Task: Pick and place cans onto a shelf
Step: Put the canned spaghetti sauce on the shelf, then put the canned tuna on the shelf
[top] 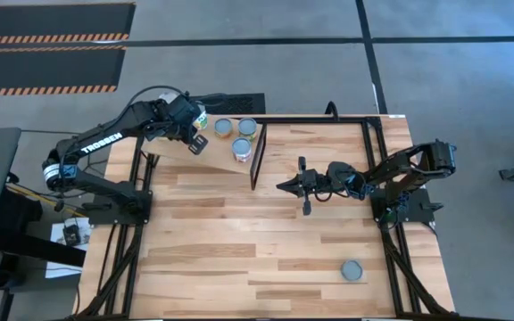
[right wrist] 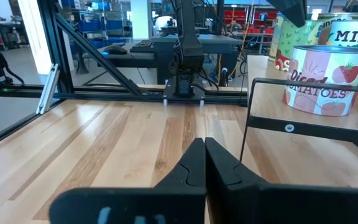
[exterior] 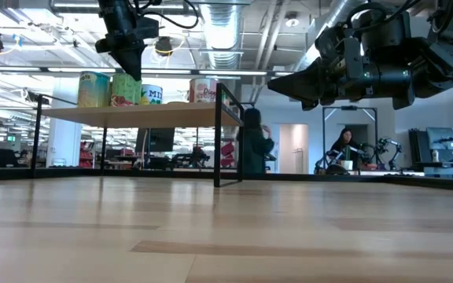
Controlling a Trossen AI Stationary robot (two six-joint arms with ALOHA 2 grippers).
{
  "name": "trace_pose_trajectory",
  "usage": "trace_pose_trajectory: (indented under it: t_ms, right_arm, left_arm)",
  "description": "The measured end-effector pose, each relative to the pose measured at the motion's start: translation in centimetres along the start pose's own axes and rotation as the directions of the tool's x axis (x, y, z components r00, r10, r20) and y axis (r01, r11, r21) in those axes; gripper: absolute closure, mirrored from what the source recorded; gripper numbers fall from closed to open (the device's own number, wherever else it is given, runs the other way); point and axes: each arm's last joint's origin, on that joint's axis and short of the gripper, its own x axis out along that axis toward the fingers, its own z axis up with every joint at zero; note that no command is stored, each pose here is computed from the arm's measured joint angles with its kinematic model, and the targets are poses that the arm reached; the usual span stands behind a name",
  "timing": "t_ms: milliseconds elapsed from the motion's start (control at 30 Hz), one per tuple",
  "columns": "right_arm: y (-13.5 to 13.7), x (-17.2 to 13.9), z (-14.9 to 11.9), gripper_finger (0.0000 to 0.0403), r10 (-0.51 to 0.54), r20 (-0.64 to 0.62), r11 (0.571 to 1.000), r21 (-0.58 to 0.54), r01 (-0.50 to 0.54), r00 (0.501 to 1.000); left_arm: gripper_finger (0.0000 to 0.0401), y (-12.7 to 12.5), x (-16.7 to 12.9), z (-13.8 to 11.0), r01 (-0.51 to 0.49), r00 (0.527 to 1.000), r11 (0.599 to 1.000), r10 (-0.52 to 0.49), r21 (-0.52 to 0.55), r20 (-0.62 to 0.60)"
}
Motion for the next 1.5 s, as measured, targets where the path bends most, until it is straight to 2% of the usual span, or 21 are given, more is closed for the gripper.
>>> trace_pose_trajectory:
  t_ms: [233,633,1033,1133,1267,1400,1500]
  right_arm:
    - [0.0,0.0,0.0,0.0394,0.0,0.0,1.0,0.0,0.0,1.0]
    - [0.0,0.0,0.0,0.0394,0.0,0.0,1.0,0.0,0.0,1.0]
    - [0.0,0.0,0.0,0.0394,0.0,-0.002,1.0,0.001,0.0,1.0]
    - [0.0,0.0,0.0,0.0394,0.0,-0.002,1.0,0.0,0.0,1.0]
    - [0.0,0.0,0.1,0.0394,0.0,0.01,1.0,-0.002,0.0,1.0]
    - [0.0,0.0,0.2,0.0394,0.0,0.023,1.0,-0.004,0.0,1.0]
    - [0.0,0.2,0.4,0.0394,0.0,0.026,1.0,0.026,0.0,1.0]
  left_arm:
    - [0.0344,0.1,0.0,0.0,-0.031,1.0,0.999,0.03,0.026,0.008]
    - [0.0342,0.1,-0.1,0.1,-0.043,0.999,0.998,0.042,0.051,0.014]
    - [0.0342,0.3,-2.1,1.1,-0.034,0.994,0.997,0.027,0.069,0.101]
    - [0.0352,-0.5,-3.8,0.7,0.022,0.982,0.994,-0.042,0.109,0.185]
    - [0.039,-3.6,-5.8,-0.7,0.139,0.914,0.965,-0.211,0.22,0.347]
    - [0.0395,-7.5,-6.4,-3.2,0.257,0.775,0.896,-0.414,0.361,0.477]
    - [0.0398,-10.5,-5.7,-5.7,0.303,0.66,0.833,-0.534,0.463,0.528]
